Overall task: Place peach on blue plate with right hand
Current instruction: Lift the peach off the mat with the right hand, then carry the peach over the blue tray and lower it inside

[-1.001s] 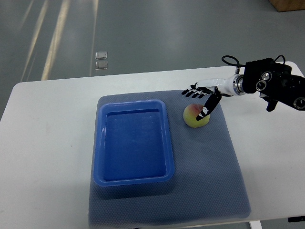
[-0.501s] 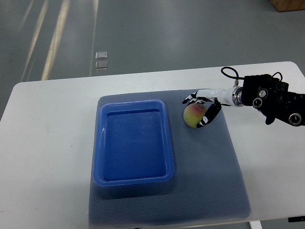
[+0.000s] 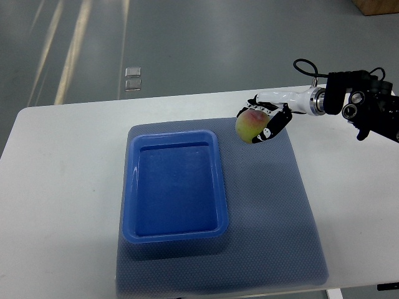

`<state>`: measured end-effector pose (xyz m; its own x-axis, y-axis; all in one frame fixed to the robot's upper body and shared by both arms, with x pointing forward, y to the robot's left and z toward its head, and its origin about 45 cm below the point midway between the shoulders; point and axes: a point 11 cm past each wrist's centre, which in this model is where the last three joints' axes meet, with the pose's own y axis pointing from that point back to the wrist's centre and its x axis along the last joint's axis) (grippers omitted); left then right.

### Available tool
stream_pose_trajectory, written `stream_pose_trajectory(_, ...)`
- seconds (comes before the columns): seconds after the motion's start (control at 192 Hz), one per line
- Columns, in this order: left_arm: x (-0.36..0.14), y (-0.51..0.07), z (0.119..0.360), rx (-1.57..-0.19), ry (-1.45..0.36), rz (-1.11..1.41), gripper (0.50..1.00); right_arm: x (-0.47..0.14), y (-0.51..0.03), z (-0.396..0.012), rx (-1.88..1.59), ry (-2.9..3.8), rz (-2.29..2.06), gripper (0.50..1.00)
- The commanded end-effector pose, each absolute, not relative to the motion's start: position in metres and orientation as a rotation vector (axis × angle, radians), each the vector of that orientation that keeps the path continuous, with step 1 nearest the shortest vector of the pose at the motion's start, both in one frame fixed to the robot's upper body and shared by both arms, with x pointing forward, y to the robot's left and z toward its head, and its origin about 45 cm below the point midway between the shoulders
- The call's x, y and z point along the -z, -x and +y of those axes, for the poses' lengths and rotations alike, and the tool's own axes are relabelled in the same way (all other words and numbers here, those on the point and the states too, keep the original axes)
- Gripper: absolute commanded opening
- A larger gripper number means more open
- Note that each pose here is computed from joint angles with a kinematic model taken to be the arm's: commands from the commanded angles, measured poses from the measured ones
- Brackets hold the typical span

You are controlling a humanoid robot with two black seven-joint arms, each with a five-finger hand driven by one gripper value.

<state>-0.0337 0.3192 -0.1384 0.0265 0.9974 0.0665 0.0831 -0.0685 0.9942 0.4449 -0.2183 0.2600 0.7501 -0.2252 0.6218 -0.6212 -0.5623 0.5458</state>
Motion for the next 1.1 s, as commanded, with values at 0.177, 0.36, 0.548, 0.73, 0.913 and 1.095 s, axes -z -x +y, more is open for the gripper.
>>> stream_pose_trajectory(0.177,0.138,0.034,0.319,-1.200,-1.332,1.221,1.000,-0.272,-0.435,-0.140,-0.680,-2.289,-0.520,0.500)
stream_pose_trajectory(0.36,0.138,0.034,0.319,-1.200,-1.332,1.221,1.000,-0.231,-0.424,-0.073,-0.676,-2.302,-0.417,0.500)
stream_pose_trajectory(0.548,0.138,0.035,0.319,-1.201,-1.332,1.223,1.000,-0.197,-0.407,-0.042,-0.697,-2.260,-0.315,0.517)
stream_pose_trajectory(0.73,0.138,0.036,0.319,-1.198,-1.332,1.224,1.000,-0.188,-0.402,-0.032,-0.693,-2.266,-0.307,0.539)
stream_pose_trajectory(0.913,0.138,0.036,0.319,-1.199,-1.332,1.226,1.000,-0.184,-0.404,-0.038,-0.681,-2.262,-0.326,0.836)
stream_pose_trajectory(1.095,0.138,0.036,0.319,-1.201,-1.333,1.225,1.000,-0.191,-0.411,-0.048,-0.672,-2.275,-0.361,0.930)
